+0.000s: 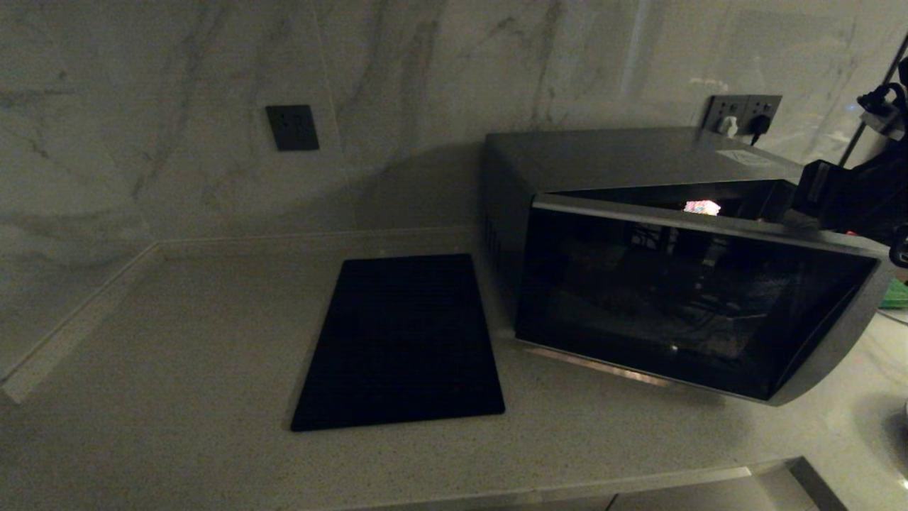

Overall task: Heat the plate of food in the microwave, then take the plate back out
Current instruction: Open the microwave oven

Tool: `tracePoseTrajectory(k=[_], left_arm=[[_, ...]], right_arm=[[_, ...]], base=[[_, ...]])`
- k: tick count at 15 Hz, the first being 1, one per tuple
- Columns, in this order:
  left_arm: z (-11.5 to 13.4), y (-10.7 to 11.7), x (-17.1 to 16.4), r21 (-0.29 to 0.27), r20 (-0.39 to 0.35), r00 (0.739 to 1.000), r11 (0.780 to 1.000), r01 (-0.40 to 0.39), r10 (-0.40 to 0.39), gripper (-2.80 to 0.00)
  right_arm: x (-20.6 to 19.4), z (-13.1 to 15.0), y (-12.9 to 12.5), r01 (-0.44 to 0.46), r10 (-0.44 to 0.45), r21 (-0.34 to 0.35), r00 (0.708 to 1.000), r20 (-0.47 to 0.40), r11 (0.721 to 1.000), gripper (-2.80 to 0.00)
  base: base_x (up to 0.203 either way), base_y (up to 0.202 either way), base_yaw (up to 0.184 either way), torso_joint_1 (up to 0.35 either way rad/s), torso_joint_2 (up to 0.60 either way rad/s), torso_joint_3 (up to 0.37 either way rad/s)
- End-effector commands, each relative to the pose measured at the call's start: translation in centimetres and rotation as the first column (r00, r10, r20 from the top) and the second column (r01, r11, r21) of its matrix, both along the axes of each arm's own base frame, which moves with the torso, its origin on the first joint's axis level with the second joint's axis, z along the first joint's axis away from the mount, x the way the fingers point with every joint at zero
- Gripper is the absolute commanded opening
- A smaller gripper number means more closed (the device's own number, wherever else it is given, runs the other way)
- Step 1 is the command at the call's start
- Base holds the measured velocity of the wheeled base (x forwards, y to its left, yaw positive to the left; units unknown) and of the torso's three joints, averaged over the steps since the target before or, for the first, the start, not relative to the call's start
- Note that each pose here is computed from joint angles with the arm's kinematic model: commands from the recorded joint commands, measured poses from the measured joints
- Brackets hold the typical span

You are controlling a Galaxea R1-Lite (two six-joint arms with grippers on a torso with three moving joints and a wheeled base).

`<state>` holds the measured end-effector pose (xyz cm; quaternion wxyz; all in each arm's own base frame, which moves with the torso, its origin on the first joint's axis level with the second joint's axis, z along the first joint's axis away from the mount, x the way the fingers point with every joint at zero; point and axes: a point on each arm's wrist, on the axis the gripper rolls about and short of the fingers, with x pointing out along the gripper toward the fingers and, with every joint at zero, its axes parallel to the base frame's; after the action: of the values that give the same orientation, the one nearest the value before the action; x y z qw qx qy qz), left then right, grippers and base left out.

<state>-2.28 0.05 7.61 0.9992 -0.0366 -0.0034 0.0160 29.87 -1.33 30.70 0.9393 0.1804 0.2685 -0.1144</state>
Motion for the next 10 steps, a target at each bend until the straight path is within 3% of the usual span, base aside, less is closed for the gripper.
tracePoseTrajectory(k=[1,4,10], left_arm=[[0.0,0.0,0.0,0.0,-0.001,1.0,1.0,-0.002,0.002,-2.8],[0.0,0.0,0.0,0.0,-0.001,1.0,1.0,-0.002,0.002,-2.8],[0.0,0.0,0.0,0.0,-0.001,1.0,1.0,-0.002,0.002,-2.8]], right_arm=[[-2.2,0.6,1.9,-0.062,0.062,-0.001,0.998,0.012,0.998,-2.8],[-3.5,0.9,3.6,-0.112,0.112,-0.011,0.994,0.014,0.994,-2.8],[-5.1,0.6,4.6,-0.15,0.149,-0.012,0.989,-0.009,0.989,-2.8]], base=[[0.0,0.0,0.0,0.0,0.0,0.0],[0.0,0.0,0.0,0.0,0.0,0.0],[0.0,0.0,0.0,0.0,0.0,0.0]])
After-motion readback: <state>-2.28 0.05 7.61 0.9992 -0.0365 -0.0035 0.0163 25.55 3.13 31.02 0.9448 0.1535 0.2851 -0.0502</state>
